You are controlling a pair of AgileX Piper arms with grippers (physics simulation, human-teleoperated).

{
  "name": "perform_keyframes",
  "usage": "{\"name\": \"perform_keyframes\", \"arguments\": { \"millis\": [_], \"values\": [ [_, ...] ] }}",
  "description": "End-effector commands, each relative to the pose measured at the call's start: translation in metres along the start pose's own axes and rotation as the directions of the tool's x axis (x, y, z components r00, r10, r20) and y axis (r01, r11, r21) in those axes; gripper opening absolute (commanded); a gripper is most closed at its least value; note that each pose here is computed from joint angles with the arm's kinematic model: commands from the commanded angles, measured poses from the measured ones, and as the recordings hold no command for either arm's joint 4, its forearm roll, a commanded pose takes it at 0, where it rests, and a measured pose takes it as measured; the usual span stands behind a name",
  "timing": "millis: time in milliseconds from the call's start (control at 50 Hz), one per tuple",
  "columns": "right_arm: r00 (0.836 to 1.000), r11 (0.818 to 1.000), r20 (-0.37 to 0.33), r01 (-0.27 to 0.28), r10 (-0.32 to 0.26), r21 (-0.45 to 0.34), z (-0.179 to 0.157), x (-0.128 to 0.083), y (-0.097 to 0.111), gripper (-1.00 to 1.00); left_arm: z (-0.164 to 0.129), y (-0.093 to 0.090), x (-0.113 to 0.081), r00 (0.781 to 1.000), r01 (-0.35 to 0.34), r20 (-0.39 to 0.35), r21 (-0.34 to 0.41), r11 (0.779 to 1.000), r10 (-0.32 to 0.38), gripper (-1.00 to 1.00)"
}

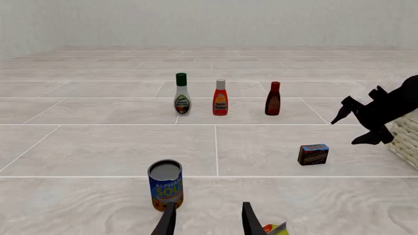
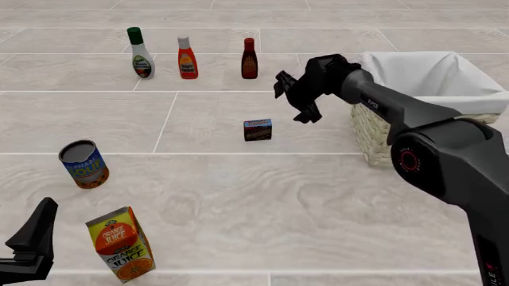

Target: Pick the chocolate pudding and place it in the basket.

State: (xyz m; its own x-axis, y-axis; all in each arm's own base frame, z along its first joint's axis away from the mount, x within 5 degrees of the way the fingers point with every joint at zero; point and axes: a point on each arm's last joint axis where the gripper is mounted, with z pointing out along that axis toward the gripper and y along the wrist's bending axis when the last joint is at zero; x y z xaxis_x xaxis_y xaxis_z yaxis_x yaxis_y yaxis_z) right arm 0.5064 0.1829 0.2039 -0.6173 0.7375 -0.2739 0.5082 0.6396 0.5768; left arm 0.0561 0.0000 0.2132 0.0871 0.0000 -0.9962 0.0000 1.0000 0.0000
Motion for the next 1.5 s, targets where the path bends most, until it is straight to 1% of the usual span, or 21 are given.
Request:
{"name": "perform_keyframes", "arguments": {
  "millis": [20,100,240,460,600,820,1020,1180,1500],
  "values": [
    [0.999,0.999,-0.021,-0.037,0.036,-0.005,0.009,0.020,0.000,1.00,0.000,0.000,0.000,1.000,0.000,0.000,0.000,1.000,0.000,1.00],
    [0.999,0.999,-0.030,-0.043,0.043,-0.013,0.011,0.029,0.002,1.00,0.000,0.000,0.000,1.000,0.000,0.000,0.000,1.000,0.000,1.00],
    [0.998,0.999,-0.037,-0.052,0.052,-0.016,0.014,0.037,0.001,1.00,0.000,0.000,0.000,1.000,0.000,0.000,0.000,1.000,0.000,1.00],
    [0.997,0.998,-0.041,-0.063,0.061,-0.032,0.014,0.043,0.006,1.00,0.000,0.000,0.000,1.000,0.000,0.000,0.000,1.000,0.000,1.00],
    [0.997,0.997,-0.040,-0.068,0.066,-0.038,0.017,0.042,0.008,1.00,0.000,0.000,0.000,1.000,0.000,0.000,0.000,1.000,0.000,1.00],
    [0.996,0.996,-0.047,-0.076,0.074,-0.046,0.023,0.050,0.012,1.00,0.000,0.000,0.000,1.000,0.000,0.000,0.000,1.000,0.000,1.00],
    [0.994,0.995,-0.050,-0.096,0.094,-0.032,0.035,0.051,0.008,1.00,0.000,0.000,0.000,1.000,0.000,0.000,0.000,1.000,0.000,1.00],
    [0.993,0.994,-0.058,-0.106,0.104,-0.027,0.043,0.057,0.008,1.00,0.000,0.000,0.000,1.000,0.000,0.000,0.000,1.000,0.000,1.00],
    [0.991,0.992,-0.064,-0.121,0.119,-0.024,0.046,0.062,0.006,1.00,0.000,0.000,0.000,1.000,0.000,0.000,0.000,1.000,0.000,1.00]
  ]
}}
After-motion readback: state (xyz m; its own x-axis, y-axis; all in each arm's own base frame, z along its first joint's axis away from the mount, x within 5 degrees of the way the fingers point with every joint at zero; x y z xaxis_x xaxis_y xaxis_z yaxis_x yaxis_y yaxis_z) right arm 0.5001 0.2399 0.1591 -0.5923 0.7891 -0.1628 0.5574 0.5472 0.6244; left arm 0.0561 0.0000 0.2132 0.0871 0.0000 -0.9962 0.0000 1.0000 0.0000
